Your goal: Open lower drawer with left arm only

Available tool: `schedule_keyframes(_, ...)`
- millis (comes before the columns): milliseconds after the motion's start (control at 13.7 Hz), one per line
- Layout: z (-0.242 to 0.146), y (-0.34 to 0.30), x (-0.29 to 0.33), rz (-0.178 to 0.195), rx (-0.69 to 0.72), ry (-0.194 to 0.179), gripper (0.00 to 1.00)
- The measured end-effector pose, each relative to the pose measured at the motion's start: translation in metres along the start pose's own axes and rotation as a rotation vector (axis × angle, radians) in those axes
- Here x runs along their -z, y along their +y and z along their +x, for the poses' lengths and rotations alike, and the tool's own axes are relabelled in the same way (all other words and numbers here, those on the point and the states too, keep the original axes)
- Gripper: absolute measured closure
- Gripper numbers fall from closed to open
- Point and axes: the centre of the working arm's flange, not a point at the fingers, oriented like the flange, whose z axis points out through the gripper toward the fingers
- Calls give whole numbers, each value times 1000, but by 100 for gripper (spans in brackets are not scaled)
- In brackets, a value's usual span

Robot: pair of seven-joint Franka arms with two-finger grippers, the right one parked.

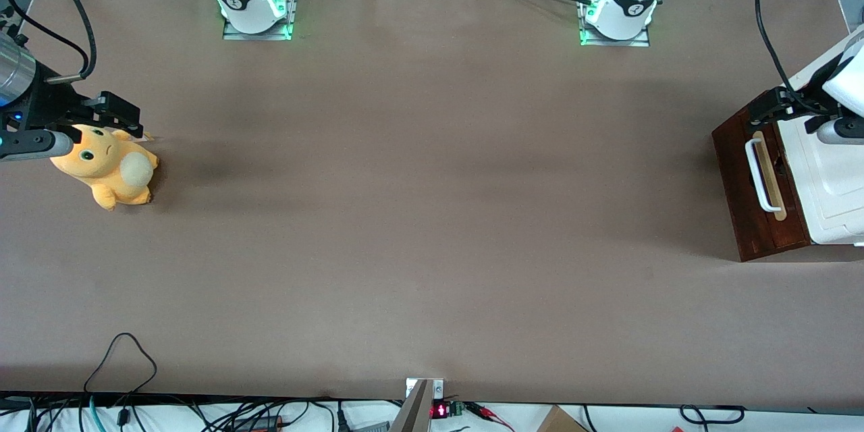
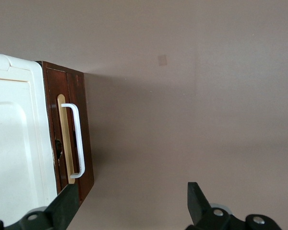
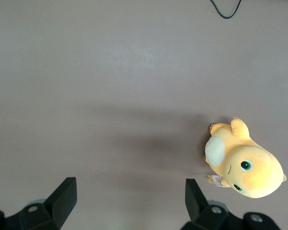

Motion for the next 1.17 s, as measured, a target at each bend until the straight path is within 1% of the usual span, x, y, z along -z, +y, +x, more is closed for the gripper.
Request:
schedule_keyframes(146, -2, 0, -1, -1, 2, -15, 0)
schedule_keyframes(437, -3, -1, -2, -2, 19, -23, 0)
schedule_keyframes(656, -5, -5, -7, -3, 29, -46, 0)
schedule_keyframes(1093, -8, -12, -19, -6, 42, -71, 0)
schedule_keyframes(1166, -8, -12, -21, 14, 35, -75, 0)
